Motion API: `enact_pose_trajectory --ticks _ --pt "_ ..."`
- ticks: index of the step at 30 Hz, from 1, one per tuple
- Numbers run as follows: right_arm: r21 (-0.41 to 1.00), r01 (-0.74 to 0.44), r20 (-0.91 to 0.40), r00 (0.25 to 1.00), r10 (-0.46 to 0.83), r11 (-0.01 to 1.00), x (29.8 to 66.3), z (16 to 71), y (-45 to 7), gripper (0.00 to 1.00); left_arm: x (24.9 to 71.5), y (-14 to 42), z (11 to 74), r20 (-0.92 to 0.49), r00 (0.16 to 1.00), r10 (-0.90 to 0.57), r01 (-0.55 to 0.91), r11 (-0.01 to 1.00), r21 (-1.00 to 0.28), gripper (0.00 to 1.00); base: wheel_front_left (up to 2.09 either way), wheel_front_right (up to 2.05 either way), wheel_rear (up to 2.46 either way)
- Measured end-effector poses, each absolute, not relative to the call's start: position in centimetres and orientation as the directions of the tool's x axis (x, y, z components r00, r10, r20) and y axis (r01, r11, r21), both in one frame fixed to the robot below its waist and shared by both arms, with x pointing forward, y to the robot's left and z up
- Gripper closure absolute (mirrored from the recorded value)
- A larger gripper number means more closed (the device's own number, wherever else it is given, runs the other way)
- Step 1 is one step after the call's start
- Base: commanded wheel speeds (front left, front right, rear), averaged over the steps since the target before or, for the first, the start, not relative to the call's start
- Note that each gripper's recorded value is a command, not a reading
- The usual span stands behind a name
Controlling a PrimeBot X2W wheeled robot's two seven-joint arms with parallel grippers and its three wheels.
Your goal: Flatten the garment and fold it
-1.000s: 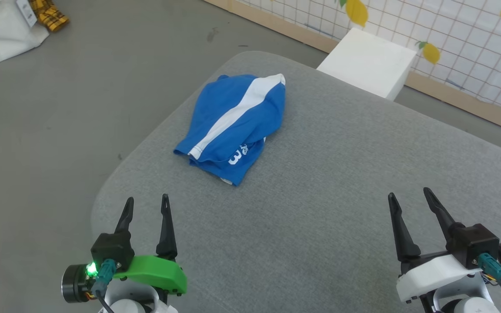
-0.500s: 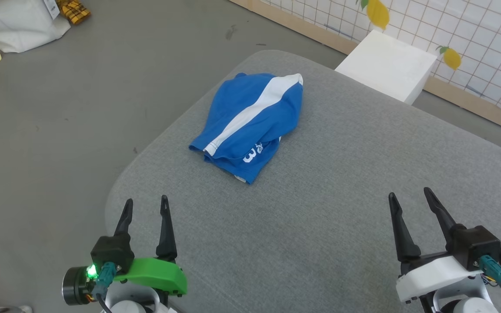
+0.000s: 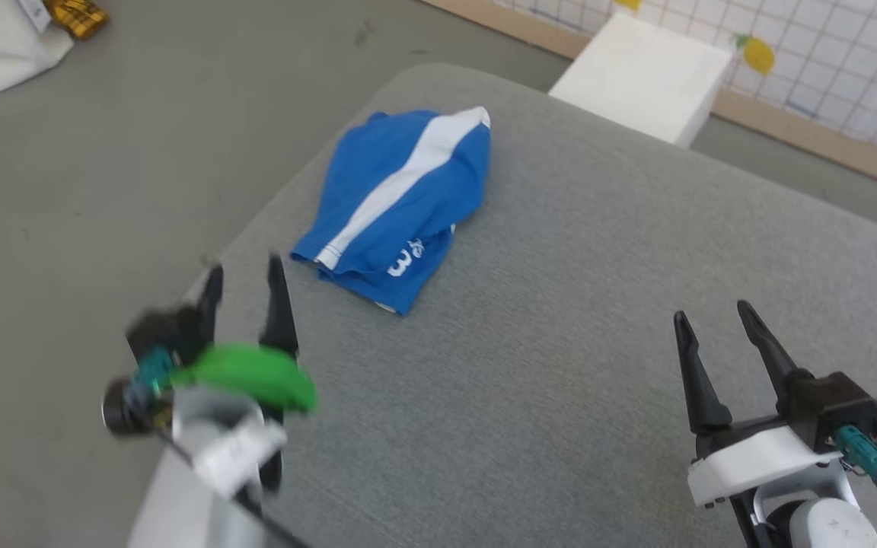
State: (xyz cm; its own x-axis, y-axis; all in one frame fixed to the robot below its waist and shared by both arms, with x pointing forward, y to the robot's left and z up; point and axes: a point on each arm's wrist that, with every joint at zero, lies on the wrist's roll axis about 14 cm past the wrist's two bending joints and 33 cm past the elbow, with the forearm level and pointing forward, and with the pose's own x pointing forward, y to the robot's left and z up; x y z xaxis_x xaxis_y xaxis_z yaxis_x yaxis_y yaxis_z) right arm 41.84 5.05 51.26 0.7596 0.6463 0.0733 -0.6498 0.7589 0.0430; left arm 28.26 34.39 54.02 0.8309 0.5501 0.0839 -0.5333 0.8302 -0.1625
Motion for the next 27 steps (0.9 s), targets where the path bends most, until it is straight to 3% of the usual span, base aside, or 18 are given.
enact_pose_trajectory --ticks 7,14,21,27 --pt "0.049 -0.618 0.054 0.786 0.616 0.784 43.5 50.1 3.9 0.00 35.6 36.5 54.5 -0.053 0.860 0.507 -0.506 0.839 -0.200 0.00 0.00 0.00 0.00" --pt "0.062 -0.573 0.053 0.820 0.570 0.817 46.4 48.8 1.9 0.00 41.9 38.0 50.8 -0.326 0.836 0.442 -0.518 0.832 -0.201 0.00 0.00 0.00 0.00" --pt "0.085 -0.499 0.005 0.866 0.500 0.863 48.9 45.5 -1.3 0.00 44.3 38.5 43.7 -0.609 0.684 0.401 -0.587 0.799 -0.134 0.00 0.00 0.00 0.00" --pt "0.101 -0.420 -0.061 0.902 0.427 0.902 49.6 42.0 -4.7 0.00 44.1 37.2 36.7 -0.808 0.485 0.335 -0.649 0.757 -0.076 0.00 0.00 0.00 0.00"
